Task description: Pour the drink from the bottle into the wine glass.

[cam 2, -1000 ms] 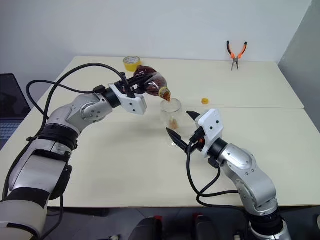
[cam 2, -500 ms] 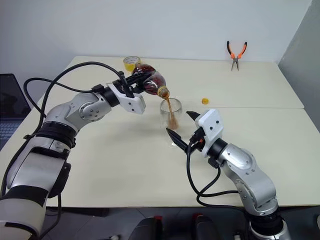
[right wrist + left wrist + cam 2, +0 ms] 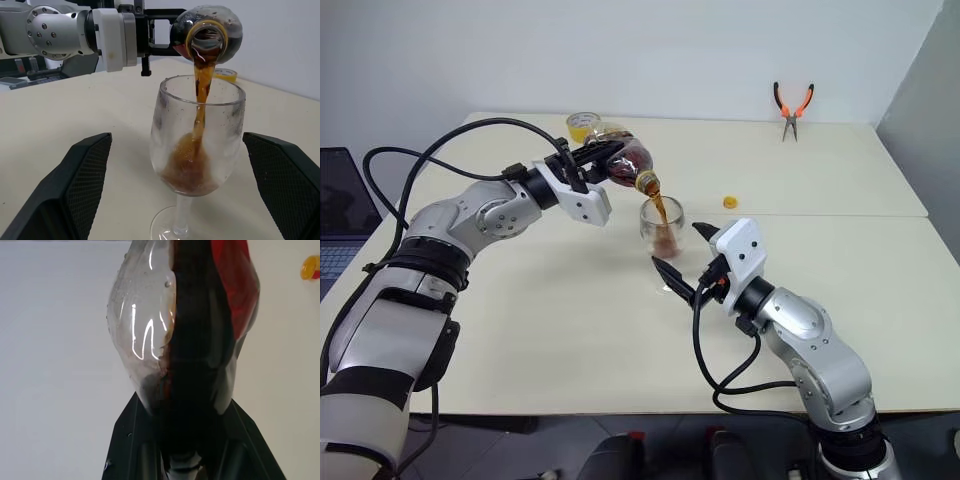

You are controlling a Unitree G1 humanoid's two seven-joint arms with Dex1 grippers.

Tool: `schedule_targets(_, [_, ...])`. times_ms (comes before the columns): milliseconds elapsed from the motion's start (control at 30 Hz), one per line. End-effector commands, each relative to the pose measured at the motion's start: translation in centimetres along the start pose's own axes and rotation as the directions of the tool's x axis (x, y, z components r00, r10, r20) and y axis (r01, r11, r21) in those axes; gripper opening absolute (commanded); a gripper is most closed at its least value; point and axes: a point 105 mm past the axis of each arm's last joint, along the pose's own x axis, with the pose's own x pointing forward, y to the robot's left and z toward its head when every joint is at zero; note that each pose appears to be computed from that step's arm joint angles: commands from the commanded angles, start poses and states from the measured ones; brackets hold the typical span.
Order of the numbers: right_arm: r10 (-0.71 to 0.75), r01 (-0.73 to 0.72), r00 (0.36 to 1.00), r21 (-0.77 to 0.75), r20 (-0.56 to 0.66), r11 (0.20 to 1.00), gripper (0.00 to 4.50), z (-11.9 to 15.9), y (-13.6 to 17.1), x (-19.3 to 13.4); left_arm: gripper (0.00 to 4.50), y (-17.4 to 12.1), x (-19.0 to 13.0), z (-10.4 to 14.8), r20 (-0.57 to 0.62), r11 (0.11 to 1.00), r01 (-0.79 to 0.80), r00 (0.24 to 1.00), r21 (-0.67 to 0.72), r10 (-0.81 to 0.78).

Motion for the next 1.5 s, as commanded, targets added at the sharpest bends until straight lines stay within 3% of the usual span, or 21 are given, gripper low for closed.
schedule_targets(33, [0.01, -0.009, 0.999, -0.025, 0.043, 1.0, 4.5, 0.99, 0.33, -0.03, 0.64, 2.66, 0.19, -0.01, 0.019, 0.997, -0.07, 0.997, 0.045, 0.069])
schedule_targets(1133, [0.015, -0.014, 0.999, -0.023, 0.04, 1.0, 4.5, 0.82, 0.52, -0.1, 0.64, 2.74, 0.28, 0.04, 0.023, 0.996, -0.066, 0.998, 0.054, 0.065])
schedule_targets(1500, [0.015, -0.014, 0.999, -0.025, 0.041, 1.0, 4.5, 0.82, 0.51, -0.14, 0.64, 2.3, 0.37, 0.29, 0.009, 0.993, -0.096, 0.995, -0.075, 0.097])
